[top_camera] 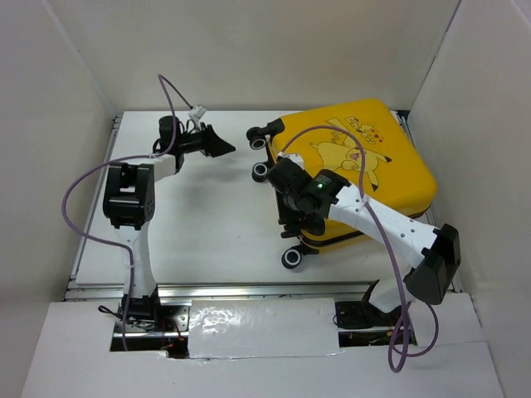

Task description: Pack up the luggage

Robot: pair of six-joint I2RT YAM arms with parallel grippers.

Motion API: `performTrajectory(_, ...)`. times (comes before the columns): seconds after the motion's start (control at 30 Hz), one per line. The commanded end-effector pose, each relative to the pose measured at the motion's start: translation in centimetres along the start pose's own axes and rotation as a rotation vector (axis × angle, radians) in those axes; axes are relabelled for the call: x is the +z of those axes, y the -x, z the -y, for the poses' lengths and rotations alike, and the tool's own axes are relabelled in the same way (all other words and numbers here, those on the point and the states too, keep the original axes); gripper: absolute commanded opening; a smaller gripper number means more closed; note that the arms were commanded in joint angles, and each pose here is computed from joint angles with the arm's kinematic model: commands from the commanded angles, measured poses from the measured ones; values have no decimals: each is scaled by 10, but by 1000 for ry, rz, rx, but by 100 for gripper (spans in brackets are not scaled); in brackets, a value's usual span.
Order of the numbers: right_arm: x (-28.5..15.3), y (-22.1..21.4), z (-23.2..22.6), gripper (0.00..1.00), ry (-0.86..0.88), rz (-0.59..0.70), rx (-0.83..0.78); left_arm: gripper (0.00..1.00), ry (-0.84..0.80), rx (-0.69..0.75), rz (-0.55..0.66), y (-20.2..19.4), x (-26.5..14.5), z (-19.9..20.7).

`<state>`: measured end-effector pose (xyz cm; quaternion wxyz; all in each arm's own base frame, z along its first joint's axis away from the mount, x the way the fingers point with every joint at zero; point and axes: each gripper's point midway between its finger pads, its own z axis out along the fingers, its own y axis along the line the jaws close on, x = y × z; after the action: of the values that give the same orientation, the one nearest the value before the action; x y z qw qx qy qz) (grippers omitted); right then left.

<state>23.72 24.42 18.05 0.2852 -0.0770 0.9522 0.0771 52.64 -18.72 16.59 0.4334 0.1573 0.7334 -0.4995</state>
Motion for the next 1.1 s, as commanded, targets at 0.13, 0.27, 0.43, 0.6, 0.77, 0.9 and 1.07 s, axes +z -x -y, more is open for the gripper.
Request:
performTrajectory(0.13,-59,30,10,43,63,70,15,70,-304,454,14,-19,29,1)
performTrajectory(0.27,-75,52,14,44,88,125,41,73,-307,527,22,-13,59,1)
performTrajectory(0.43,-86,61,24,44,122,155,90,73,-385,530,7,-20,69,-13)
performTrajectory(0.6,-80,59,33,44,121,133,119,73,-501,622,-28,-34,82,-10)
performTrajectory(0.77,-74,60,36,44,113,113,129,75,-580,659,-46,-47,78,-11)
performTrajectory(0.9,-70,61,34,44,124,103,127,75,-600,682,-40,-51,82,-8)
performTrajectory(1.07,-66,61,34,44,118,91,119,75,-621,696,-33,-52,92,2)
